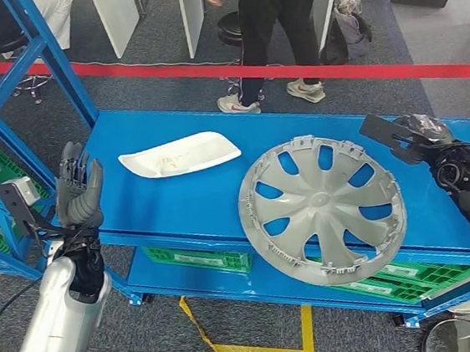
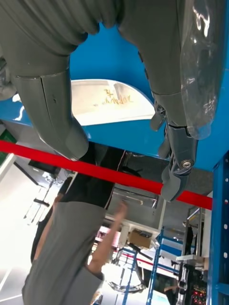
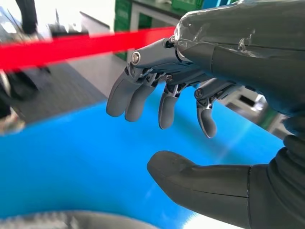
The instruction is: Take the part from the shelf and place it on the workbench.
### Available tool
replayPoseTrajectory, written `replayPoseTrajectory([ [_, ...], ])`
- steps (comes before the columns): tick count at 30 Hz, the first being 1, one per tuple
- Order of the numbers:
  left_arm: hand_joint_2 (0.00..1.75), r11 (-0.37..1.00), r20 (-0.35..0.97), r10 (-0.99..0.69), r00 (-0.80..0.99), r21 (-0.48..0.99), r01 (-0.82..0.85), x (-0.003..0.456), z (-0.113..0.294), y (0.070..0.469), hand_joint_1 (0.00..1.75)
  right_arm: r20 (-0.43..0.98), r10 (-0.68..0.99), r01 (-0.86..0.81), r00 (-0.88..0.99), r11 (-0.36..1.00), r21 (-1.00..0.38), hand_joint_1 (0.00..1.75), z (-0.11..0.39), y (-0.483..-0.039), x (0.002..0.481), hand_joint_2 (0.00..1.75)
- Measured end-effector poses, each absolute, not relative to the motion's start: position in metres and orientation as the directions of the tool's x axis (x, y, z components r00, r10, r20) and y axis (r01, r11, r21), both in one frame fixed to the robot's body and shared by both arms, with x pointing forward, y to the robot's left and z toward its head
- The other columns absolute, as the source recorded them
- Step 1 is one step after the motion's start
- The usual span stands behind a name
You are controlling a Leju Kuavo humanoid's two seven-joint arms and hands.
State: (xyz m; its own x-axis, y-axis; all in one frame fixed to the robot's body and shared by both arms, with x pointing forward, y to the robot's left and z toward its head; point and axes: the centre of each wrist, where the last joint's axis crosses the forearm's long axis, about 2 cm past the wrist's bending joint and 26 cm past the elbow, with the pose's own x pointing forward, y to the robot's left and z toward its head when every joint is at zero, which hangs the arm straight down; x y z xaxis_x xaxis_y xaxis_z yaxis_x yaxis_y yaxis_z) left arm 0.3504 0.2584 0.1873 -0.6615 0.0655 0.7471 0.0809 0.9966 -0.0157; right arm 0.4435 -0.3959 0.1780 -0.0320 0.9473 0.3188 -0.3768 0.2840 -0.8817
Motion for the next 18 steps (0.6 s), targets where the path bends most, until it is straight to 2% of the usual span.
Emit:
replayPoseTrajectory([
  [5,1.75,0.997,0.745,0.067,-0.663,-0.021,0.077,0.35,0.187,0.259,0.0,0.354,0.931,-0.276,-0.088,0.318,-0.907,1.75,0.187,-0.395,0.448,1.75],
  [14,1.75,0.997,0.738,0.067,-0.672,-0.02,0.077,0.35,0.187,0.258,0.0,0.358,0.923,-0.198,-0.143,0.327,-0.924,1.75,0.204,-0.389,0.456,1.75],
  [18,1.75,0.997,0.735,0.064,-0.675,-0.013,0.081,0.35,0.187,0.258,0.0,0.362,0.919,-0.188,-0.157,0.332,-0.924,0.0,0.208,-0.385,0.458,1.75],
])
